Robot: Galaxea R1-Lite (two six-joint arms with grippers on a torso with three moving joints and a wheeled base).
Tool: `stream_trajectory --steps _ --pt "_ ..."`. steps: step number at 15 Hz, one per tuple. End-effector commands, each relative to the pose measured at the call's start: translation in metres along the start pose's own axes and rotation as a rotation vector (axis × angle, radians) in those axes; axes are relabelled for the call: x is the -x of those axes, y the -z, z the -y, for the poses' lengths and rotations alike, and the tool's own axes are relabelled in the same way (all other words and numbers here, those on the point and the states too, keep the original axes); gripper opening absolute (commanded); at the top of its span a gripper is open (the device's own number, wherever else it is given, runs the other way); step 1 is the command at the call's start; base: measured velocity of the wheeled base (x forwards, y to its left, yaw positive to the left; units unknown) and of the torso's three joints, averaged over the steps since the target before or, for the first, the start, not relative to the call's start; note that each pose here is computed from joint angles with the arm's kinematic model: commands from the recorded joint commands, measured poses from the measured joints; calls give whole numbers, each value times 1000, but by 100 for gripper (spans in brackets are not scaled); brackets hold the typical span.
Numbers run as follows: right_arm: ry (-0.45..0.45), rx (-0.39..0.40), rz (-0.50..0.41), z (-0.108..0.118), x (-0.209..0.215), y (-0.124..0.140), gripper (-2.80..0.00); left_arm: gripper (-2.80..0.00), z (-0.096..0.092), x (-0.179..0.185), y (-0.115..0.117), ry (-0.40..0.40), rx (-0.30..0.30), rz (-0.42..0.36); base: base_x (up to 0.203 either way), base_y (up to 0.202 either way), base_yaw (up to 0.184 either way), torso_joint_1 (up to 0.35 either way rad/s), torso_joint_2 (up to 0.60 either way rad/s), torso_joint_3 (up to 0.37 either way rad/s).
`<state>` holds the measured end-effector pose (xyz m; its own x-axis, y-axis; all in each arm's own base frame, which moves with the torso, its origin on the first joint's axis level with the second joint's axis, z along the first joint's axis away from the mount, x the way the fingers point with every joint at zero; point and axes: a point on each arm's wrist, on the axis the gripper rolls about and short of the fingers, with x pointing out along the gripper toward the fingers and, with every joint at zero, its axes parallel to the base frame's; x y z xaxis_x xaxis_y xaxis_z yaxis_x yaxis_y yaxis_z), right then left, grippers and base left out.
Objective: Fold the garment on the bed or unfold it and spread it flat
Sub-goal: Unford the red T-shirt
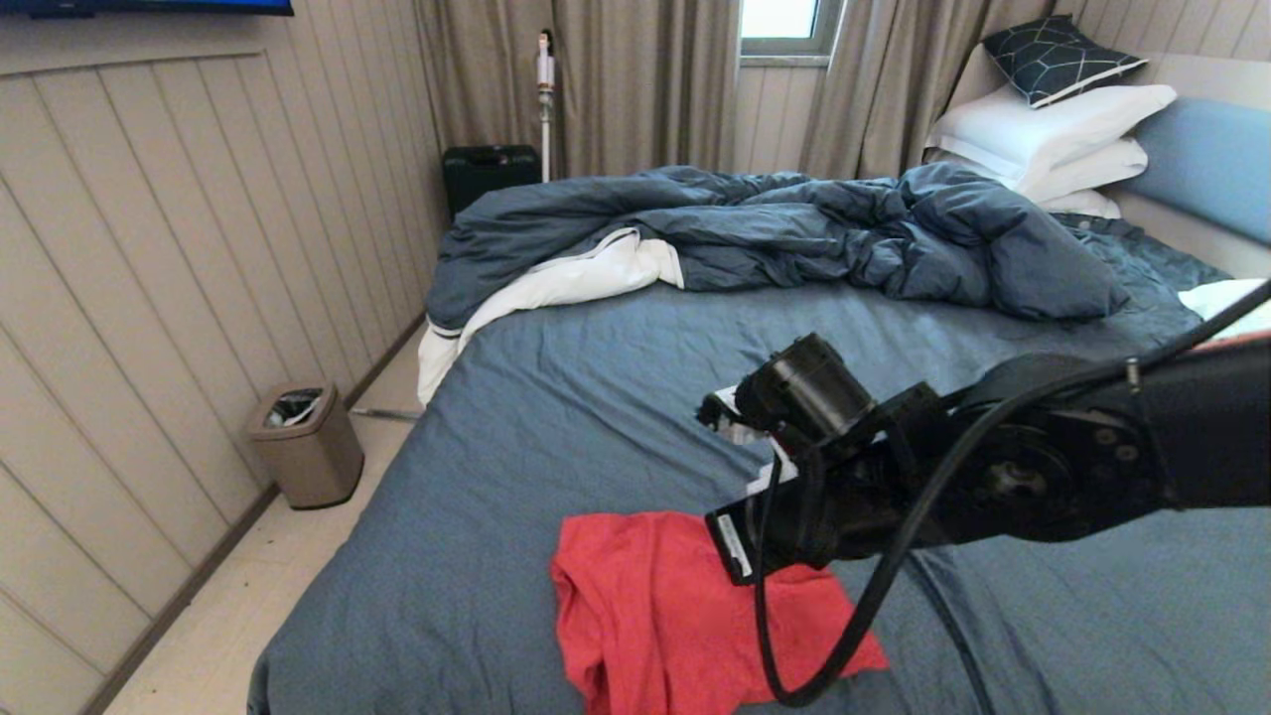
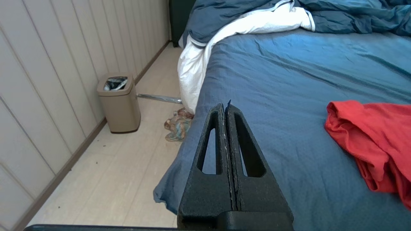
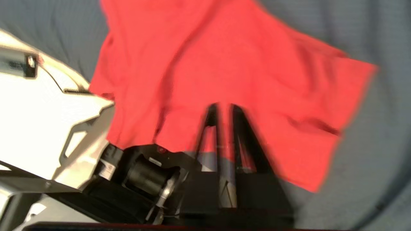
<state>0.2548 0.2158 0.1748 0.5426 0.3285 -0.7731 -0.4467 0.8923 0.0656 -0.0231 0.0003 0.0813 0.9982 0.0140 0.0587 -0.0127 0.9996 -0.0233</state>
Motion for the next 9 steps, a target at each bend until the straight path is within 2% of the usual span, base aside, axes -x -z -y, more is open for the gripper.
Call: stream_trajectory --steps 1,5,9 --pt "-8 23 -28 -12 -17 0 0 -280 0 0 0 0 0 0 0 0 0 0 0 0" --pt "-39 73 -57 -37 -36 2 0 -280 0 0 0 -1 0 0 0 0 0 0 0 0" --pt "-55 114 -121 -62 -65 15 0 -280 0 0 0 -1 0 0 0 0 0 0 0 0"
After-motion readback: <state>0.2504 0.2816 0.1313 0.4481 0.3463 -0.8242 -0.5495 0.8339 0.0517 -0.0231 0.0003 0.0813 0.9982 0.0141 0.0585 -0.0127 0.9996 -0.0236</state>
